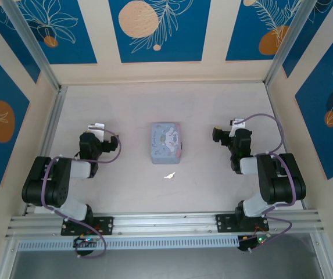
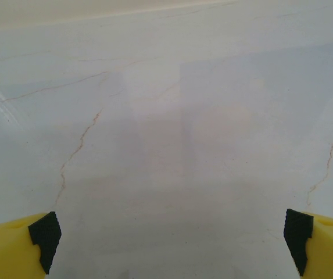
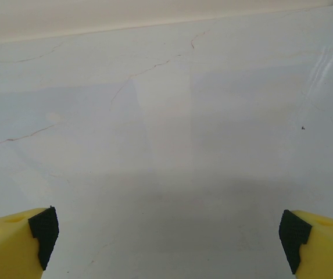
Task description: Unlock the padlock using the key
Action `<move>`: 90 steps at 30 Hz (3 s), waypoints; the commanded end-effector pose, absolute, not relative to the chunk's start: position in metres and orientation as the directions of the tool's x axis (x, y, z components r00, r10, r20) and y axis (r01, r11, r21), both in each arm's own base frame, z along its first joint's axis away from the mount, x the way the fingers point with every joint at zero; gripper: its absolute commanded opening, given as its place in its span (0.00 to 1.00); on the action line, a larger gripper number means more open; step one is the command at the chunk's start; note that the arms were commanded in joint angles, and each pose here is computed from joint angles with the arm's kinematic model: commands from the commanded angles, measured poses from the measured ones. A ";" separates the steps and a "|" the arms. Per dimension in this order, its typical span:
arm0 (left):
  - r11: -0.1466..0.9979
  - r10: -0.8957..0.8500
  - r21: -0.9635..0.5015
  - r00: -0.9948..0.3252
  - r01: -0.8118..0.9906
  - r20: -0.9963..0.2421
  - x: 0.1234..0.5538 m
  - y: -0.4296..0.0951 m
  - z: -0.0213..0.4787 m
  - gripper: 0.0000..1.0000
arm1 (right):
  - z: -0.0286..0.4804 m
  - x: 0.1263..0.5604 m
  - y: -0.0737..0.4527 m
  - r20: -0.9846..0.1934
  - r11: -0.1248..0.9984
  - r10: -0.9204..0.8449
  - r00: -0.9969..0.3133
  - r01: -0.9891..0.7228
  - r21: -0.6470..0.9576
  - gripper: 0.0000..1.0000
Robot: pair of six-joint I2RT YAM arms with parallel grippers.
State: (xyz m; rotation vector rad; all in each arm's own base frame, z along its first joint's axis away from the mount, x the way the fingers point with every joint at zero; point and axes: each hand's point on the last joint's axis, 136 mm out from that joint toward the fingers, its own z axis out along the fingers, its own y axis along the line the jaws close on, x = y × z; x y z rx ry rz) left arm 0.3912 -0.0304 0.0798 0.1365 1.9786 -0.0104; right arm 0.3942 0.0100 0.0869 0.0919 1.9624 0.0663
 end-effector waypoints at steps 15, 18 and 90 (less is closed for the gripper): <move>0.997 0.075 0.054 -0.384 0.063 -0.920 0.397 -0.020 0.098 1.00 | 0.120 0.388 -0.002 -0.927 0.991 0.128 -0.353 0.084 0.105 0.99; 0.996 0.080 0.057 -0.414 0.066 -0.907 0.399 -0.020 0.109 1.00 | 0.148 0.386 -0.009 -0.912 0.977 0.207 -0.353 0.131 0.171 0.99; 0.781 -0.401 -0.616 -0.837 -0.102 -0.371 0.385 -0.163 0.195 1.00 | 0.173 0.401 0.261 -0.352 0.670 0.207 -0.913 -0.130 0.731 0.91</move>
